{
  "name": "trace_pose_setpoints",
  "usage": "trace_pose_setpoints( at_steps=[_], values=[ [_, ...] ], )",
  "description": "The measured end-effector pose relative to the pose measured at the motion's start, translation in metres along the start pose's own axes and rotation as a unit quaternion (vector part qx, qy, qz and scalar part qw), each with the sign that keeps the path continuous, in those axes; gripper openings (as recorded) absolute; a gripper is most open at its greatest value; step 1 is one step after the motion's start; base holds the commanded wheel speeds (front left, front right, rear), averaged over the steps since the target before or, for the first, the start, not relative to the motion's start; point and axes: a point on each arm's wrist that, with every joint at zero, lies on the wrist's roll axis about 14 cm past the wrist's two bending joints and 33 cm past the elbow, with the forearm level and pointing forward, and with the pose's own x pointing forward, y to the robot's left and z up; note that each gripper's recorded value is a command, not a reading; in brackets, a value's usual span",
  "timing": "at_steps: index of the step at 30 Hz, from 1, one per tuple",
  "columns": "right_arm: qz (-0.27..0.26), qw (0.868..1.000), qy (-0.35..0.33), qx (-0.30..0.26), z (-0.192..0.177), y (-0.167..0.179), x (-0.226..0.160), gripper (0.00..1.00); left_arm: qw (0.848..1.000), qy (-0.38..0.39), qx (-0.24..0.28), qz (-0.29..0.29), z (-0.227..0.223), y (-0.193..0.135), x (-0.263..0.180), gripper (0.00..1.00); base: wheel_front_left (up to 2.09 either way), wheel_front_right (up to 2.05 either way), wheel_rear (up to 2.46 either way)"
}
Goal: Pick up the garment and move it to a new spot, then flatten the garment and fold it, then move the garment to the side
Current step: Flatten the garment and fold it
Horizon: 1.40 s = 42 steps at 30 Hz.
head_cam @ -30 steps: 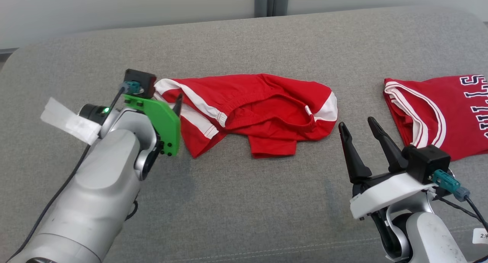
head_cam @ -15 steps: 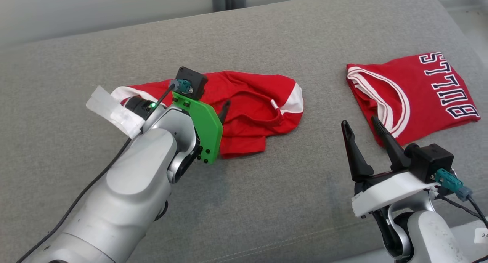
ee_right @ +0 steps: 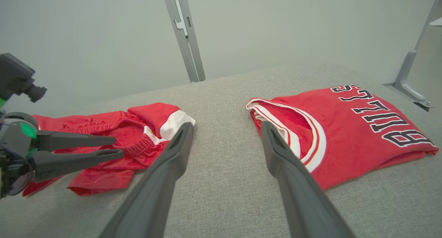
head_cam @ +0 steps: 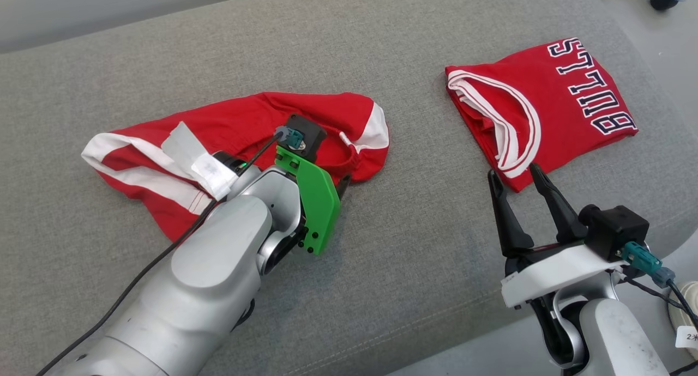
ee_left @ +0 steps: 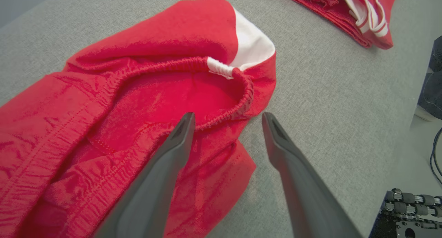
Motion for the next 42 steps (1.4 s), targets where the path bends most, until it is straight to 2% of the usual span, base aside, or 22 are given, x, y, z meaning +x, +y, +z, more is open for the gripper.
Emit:
trace_pose_setpoints(
  at_steps=[4, 11, 15, 17, 18, 19, 23, 30, 31, 38, 42],
  values=[
    [-0.008, 1.000, 0.004, 0.001, -0.004, -0.005, 0.000, 1.00, 1.000, 0.011, 0.002, -0.011, -0.008, -0.004, 0.008, 1.00, 0.00, 0.00, 0.00],
    [-0.013, 1.000, 0.008, -0.001, -0.008, -0.009, 0.002, 1.00, 1.000, 0.004, 0.030, 0.000, -0.008, 0.007, 0.015, 1.00, 0.00, 0.00, 0.00],
    [-0.012, 1.000, 0.011, 0.000, -0.011, -0.008, 0.004, 1.00, 0.999, 0.000, 0.042, -0.025, -0.009, -0.007, 0.019, 1.00, 0.00, 0.00, 0.00],
    [-0.009, 1.000, 0.011, 0.001, -0.012, -0.006, 0.006, 1.00, 0.999, 0.002, 0.045, -0.031, -0.010, -0.010, 0.020, 0.45, 0.00, 0.00, 0.00],
    [-0.008, 1.000, 0.010, 0.002, -0.011, -0.005, 0.007, 1.00, 0.998, 0.000, 0.044, -0.035, -0.010, -0.011, 0.020, 0.27, 0.00, 0.00, 0.00],
    [-0.007, 1.000, 0.008, 0.003, -0.010, -0.005, 0.008, 1.00, 0.999, -0.006, 0.039, -0.036, -0.008, -0.013, 0.021, 0.00, 0.00, 0.00, 0.00],
    [-0.006, 1.000, 0.005, 0.004, -0.008, -0.004, 0.008, 1.00, 0.999, -0.013, 0.035, -0.037, -0.004, -0.013, 0.021, 0.00, 0.00, 0.00, 0.00],
    [-0.003, 1.000, -0.001, 0.006, -0.005, -0.003, 0.008, 1.00, 0.997, -0.074, 0.009, -0.029, 0.029, -0.008, 0.015, 0.00, 0.00, 0.00, 0.00],
    [-0.001, 1.000, -0.002, 0.006, -0.004, -0.001, 0.008, 1.00, 0.994, -0.108, 0.003, -0.026, 0.050, -0.005, 0.010, 0.00, 0.00, 0.00, 0.00],
    [0.010, 1.000, -0.005, 0.009, -0.001, 0.006, 0.009, 1.00, 0.974, -0.223, 0.022, -0.020, 0.126, -0.002, -0.016, 0.00, 0.00, 0.00, 0.00],
    [0.017, 1.000, -0.008, 0.010, 0.002, 0.010, 0.007, 1.00, 0.956, -0.285, 0.062, -0.013, 0.176, -0.002, -0.038, 0.00, 0.00, 0.00, 0.00]
  ],
)
